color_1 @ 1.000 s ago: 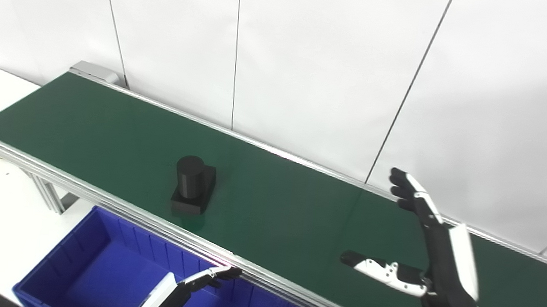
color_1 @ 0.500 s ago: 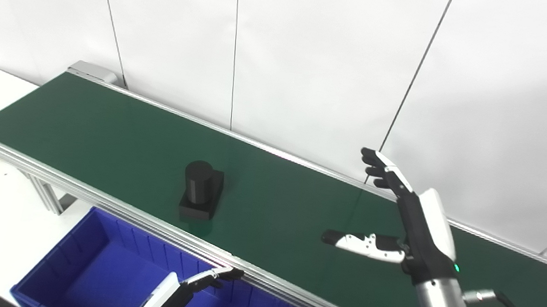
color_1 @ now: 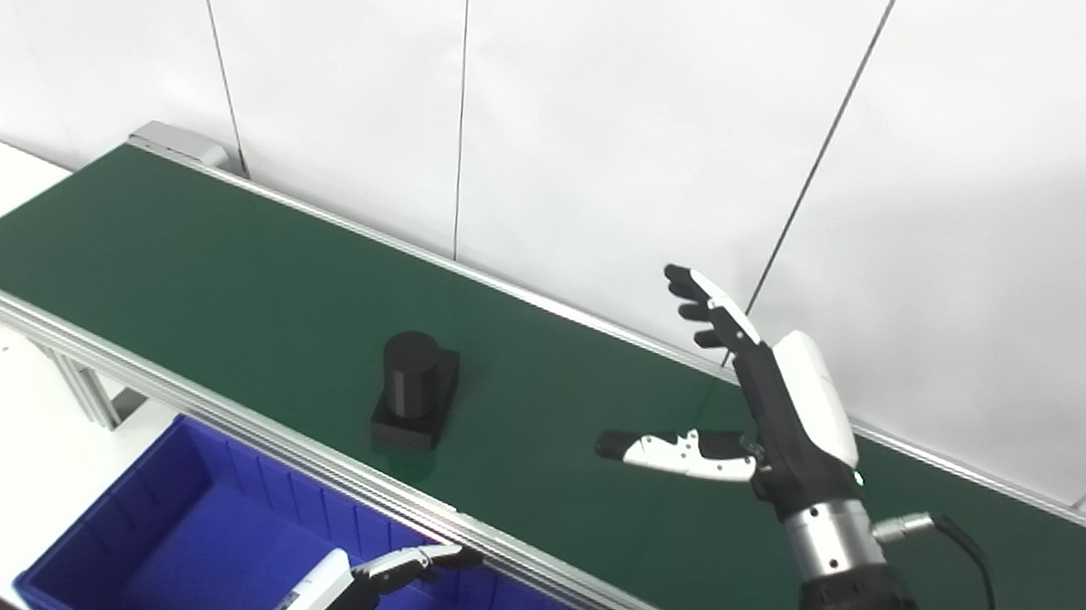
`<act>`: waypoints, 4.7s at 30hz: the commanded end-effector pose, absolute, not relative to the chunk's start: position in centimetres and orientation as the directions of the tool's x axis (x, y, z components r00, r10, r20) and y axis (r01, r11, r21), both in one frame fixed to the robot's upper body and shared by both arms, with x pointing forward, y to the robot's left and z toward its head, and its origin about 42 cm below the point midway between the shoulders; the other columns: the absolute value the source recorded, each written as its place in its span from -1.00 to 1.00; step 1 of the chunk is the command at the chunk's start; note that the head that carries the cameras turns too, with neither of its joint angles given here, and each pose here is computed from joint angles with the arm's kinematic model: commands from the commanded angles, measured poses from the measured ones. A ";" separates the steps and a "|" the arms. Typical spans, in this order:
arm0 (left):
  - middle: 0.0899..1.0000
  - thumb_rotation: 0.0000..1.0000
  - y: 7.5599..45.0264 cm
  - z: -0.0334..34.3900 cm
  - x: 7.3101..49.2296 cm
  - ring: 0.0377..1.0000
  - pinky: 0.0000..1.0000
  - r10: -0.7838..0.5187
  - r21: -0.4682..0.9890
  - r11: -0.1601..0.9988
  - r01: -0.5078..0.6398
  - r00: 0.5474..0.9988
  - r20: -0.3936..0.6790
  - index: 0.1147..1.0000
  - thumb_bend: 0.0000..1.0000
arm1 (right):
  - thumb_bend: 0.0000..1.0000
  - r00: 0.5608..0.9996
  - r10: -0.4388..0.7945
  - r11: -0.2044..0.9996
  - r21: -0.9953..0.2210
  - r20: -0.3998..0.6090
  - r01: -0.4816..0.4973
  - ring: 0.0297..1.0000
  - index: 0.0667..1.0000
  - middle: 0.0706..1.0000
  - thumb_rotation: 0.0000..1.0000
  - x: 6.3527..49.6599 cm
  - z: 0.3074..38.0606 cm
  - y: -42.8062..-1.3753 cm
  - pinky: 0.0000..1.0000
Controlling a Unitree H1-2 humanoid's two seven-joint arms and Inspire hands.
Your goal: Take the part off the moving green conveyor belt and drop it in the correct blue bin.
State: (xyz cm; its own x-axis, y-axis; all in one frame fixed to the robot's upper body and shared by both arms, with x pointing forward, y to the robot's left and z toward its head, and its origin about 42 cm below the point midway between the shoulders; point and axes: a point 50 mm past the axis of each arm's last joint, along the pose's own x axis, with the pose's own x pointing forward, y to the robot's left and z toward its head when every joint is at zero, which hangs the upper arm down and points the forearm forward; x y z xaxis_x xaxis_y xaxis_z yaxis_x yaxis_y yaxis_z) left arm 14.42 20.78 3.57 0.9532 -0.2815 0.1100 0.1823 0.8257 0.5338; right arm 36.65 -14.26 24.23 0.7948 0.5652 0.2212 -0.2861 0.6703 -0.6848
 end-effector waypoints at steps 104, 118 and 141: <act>0.46 -0.05 18.9 4.3 13.1 0.44 0.32 -0.333 0.425 0.866 0.263 0.938 0.099 0.43 0.89 | 0.02 0.816 0.571 0.420 -0.822 -0.090 -0.385 -0.23 0.00 -0.09 -1.00 42.4 14.6 -3.4 -0.25; 0.46 -0.04 18.9 4.3 13.2 0.44 0.32 -0.327 0.426 0.868 0.255 0.939 0.104 0.44 0.90 | 0.04 0.854 0.503 0.607 -0.758 0.134 -0.238 -0.33 -0.05 -0.26 -1.00 40.6 16.7 -4.9 -0.46; 0.53 -0.01 19.8 5.6 12.6 0.50 0.38 -0.325 0.428 0.870 0.244 0.937 0.127 0.50 0.84 | 0.02 0.877 0.418 0.760 -0.620 0.238 -0.194 -0.30 0.00 -0.15 -1.00 32.8 20.9 -11.4 -0.36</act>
State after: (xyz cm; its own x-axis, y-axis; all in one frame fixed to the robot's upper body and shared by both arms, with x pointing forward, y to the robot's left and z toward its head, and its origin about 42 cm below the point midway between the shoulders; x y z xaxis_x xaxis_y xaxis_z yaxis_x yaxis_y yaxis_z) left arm 12.60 19.91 4.70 0.9462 -0.3156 0.0720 0.2542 0.8621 0.4383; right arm 33.14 -11.19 19.72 0.8836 0.4223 0.2022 -0.2096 0.7429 -0.6358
